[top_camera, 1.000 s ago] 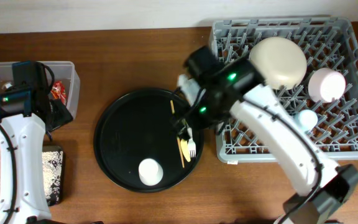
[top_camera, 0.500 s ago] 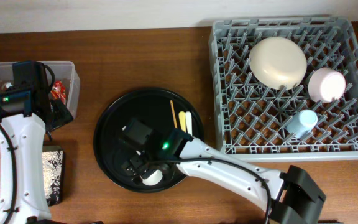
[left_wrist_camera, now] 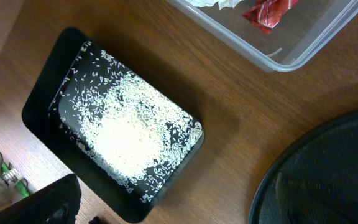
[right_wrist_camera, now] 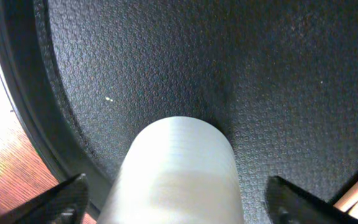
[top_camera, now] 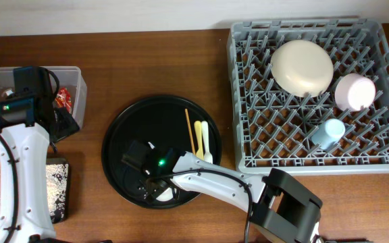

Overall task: Sort waste into correct bins and load items into the dishwasher rack
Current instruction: 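Move the right gripper to the white cup and grasp it, then carry the white cup into the rack beside the blue cup and release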

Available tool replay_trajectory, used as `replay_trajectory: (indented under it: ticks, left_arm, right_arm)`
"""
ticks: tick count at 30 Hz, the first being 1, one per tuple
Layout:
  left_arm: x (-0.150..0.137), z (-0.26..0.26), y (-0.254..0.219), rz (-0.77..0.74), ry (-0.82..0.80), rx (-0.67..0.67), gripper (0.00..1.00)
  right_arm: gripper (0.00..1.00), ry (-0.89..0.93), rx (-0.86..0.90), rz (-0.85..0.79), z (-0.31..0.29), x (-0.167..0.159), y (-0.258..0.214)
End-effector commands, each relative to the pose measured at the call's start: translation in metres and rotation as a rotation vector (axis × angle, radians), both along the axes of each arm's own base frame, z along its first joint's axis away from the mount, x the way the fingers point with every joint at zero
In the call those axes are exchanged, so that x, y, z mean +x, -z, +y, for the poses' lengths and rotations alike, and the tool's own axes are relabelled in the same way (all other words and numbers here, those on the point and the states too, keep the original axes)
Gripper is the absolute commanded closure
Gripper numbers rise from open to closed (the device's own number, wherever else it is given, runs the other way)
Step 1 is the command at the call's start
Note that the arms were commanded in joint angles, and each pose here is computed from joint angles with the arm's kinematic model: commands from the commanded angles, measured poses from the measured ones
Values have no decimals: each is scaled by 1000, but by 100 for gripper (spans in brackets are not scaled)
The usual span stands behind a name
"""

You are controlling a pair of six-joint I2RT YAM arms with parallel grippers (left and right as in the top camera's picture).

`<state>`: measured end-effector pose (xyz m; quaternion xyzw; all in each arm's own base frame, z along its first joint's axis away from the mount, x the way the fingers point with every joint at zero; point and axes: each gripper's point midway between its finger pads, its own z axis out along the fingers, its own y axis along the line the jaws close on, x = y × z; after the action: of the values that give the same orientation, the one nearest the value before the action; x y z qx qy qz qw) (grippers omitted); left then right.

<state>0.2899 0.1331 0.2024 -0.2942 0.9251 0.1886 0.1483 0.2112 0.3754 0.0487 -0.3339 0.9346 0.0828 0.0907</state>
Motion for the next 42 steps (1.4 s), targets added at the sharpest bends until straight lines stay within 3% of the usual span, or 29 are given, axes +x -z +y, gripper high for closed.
replay_trajectory:
  ticks: [1,7,12,15,17,26,29,33,38,42]
  left_arm:
    - [-1,2,-5,-12,-7,12,1]
    - [-1,2,-5,-12,-8,12,1]
    - [-1,2,-5,-12,-7,12,1]
    - [-1,2,-5,-12,-8,12,1]
    - [-1,2,-5,-12,-8,12,1]
    - [-1,2,-5,-12,-7,12,1]
    - [-1,2,-5,-12,-7,12,1]
    - [-1,2,-5,-12,-7,12,1]
    - [-1,2,-5,-12,-7,12,1]
    - [-1,2,-5,-12,-7,12,1]
  right_arm:
    - [14,9,-32,0,-5,-2,5]
    - [16,9,-35,1,-6,-2,5]
    - [23,9,-35,1,-6,-2,5]
    - [38,9,-45,7,-8,-3,6]
    - [42,9,-48,8,-9,-4,6]
    - [31,8,-76,24,-16,-7,8]
    - [18,8,-75,28,-16,-8,8]
    - [17,5,-72,47,-16,-11,8]
    - [26,5,-93,58,-21,-14,9]
    - [46,-2,-84,51,-18,-12,6]
